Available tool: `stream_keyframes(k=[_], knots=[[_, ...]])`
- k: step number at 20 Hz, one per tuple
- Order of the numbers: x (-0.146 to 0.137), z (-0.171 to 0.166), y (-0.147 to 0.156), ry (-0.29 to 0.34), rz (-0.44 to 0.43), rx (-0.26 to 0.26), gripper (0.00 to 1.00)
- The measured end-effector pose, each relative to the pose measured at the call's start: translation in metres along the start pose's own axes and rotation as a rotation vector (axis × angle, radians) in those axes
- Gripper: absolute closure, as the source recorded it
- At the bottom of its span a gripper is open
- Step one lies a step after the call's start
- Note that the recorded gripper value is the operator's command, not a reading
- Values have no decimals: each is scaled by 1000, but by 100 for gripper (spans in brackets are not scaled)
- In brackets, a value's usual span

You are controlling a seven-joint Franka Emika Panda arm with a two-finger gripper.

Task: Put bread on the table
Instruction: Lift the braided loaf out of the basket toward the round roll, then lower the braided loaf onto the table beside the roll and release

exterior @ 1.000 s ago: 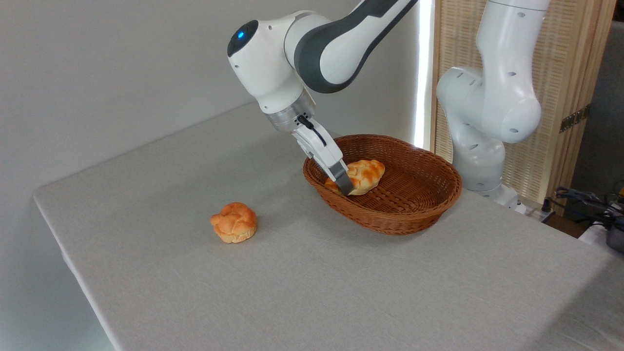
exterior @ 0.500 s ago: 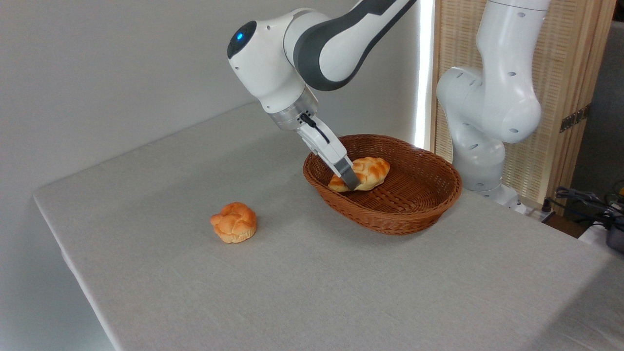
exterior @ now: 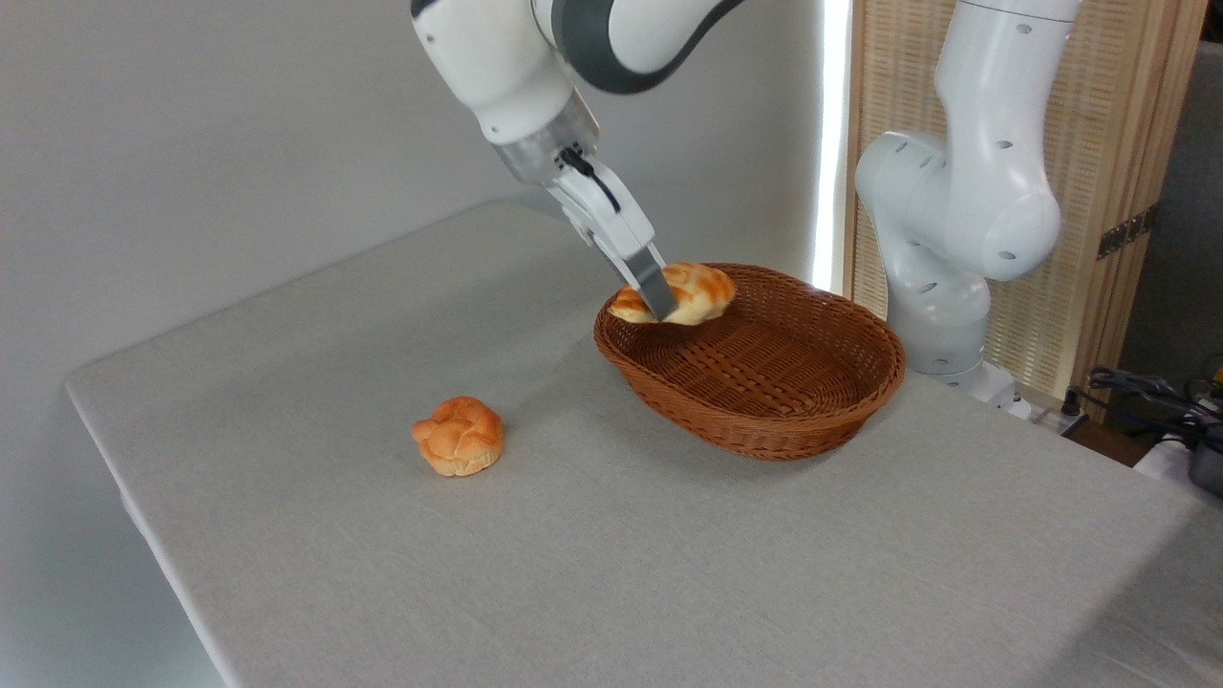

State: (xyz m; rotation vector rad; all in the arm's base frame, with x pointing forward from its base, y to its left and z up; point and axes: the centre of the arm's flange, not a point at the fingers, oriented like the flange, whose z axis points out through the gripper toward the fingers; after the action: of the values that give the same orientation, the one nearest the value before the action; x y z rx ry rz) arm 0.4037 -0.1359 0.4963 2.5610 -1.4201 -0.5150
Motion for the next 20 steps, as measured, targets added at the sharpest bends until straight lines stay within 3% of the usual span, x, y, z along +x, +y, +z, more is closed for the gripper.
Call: stream_keyframes(k=[5,11,15,20], knots=[[-10,-74,-21,215,-31,140,57],[-1,-103,-59,364,-75,262,57],[11,-97,-87,378,-101,276,56],[30,-63,-116,283,-109,261,53]])
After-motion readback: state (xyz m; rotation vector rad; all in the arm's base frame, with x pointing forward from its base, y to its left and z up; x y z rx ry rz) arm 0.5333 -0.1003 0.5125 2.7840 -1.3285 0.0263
